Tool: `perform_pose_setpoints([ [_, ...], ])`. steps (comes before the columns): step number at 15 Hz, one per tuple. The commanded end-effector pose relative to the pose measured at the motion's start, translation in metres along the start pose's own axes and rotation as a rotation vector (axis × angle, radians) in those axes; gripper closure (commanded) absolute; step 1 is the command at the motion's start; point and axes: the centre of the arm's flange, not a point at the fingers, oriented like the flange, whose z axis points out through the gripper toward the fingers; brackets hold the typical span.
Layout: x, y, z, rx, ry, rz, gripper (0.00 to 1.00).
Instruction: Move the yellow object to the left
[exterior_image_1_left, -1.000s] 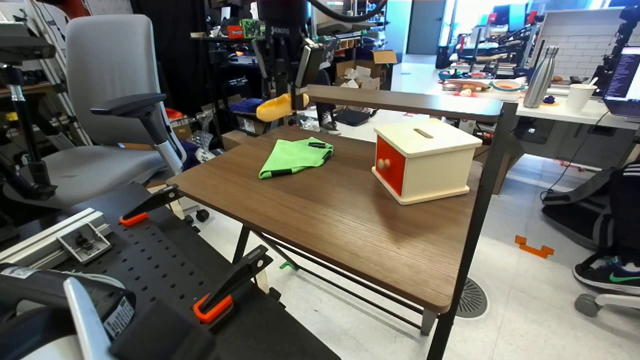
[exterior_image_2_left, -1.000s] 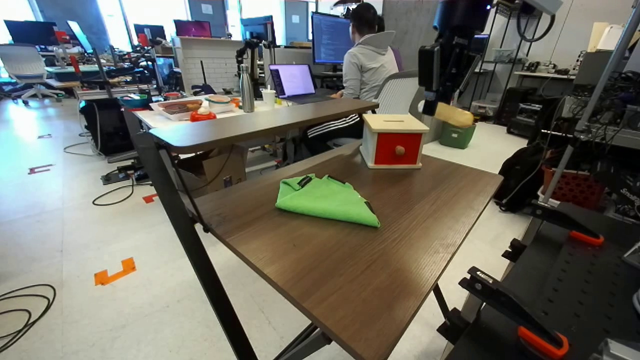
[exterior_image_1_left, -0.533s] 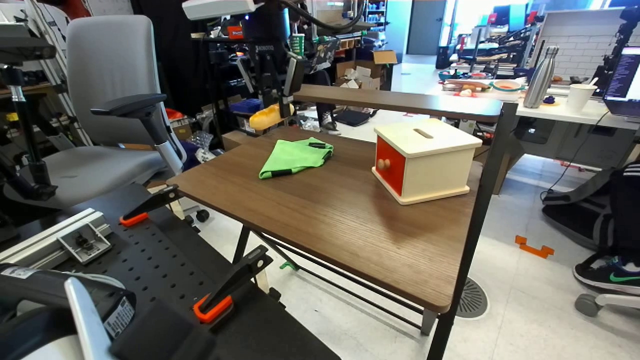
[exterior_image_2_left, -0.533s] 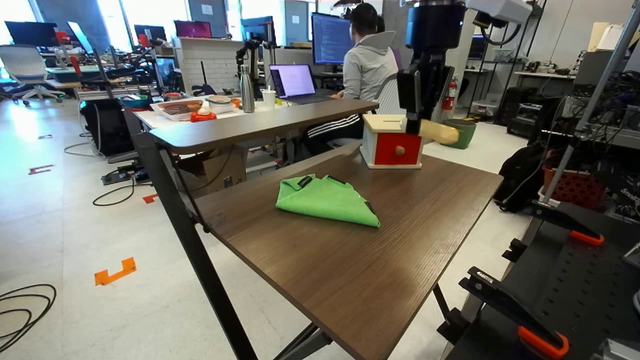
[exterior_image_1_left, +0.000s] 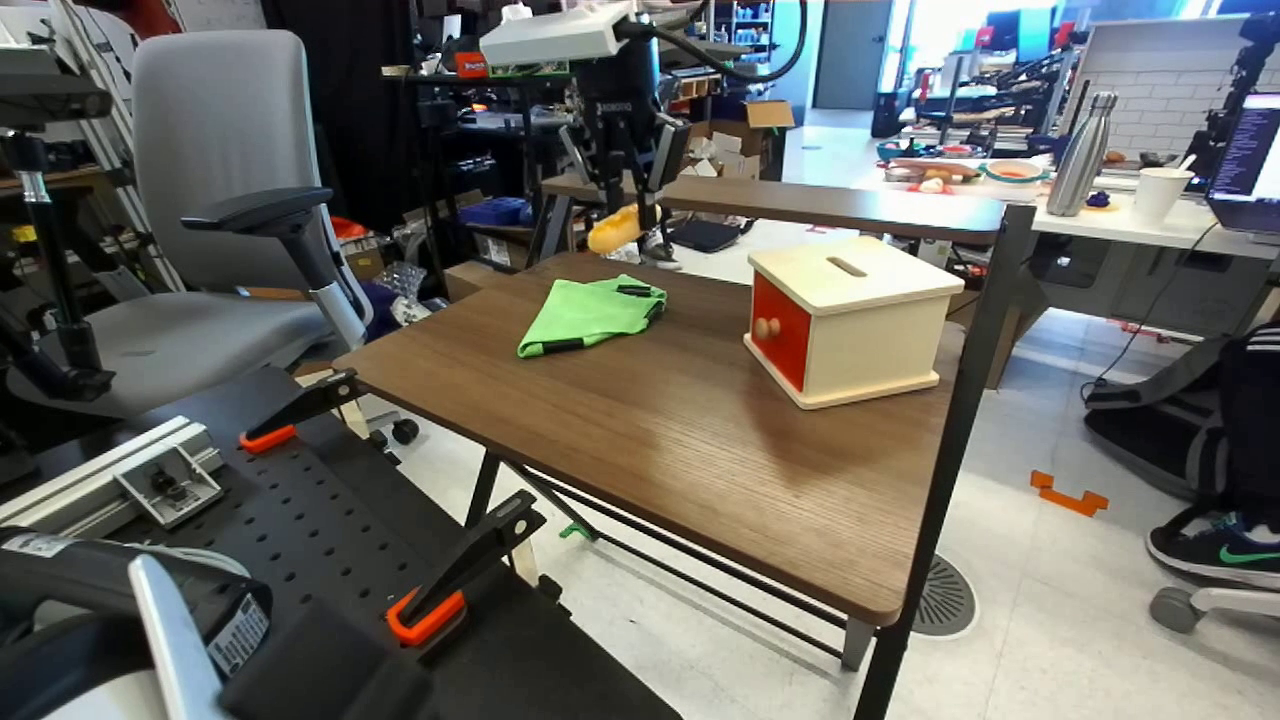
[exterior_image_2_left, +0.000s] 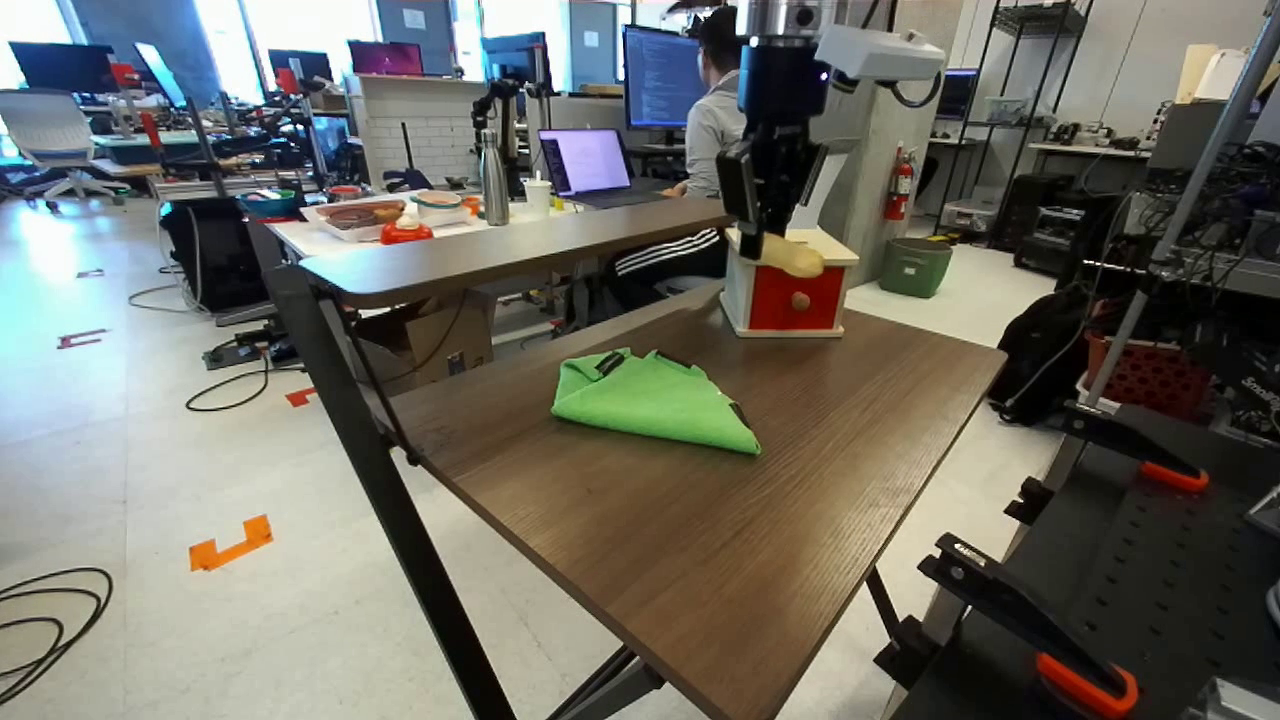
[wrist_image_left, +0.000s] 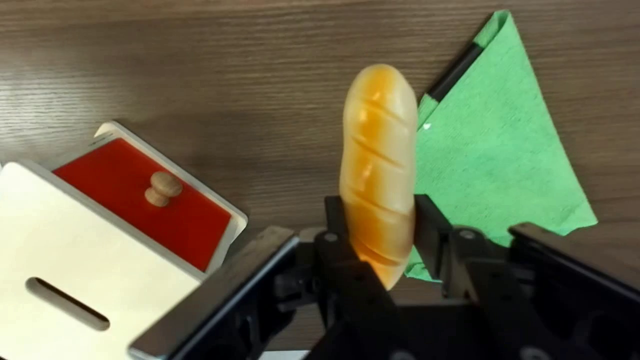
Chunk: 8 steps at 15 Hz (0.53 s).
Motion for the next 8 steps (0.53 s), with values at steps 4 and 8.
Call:
perform_pose_setpoints([
  [4,0.082,0.022,0.051,-0.040,-0.009,0.054,0.88],
  [8,0.108,0.034,0.078,-0.058,-0.037,0.085,0.88],
])
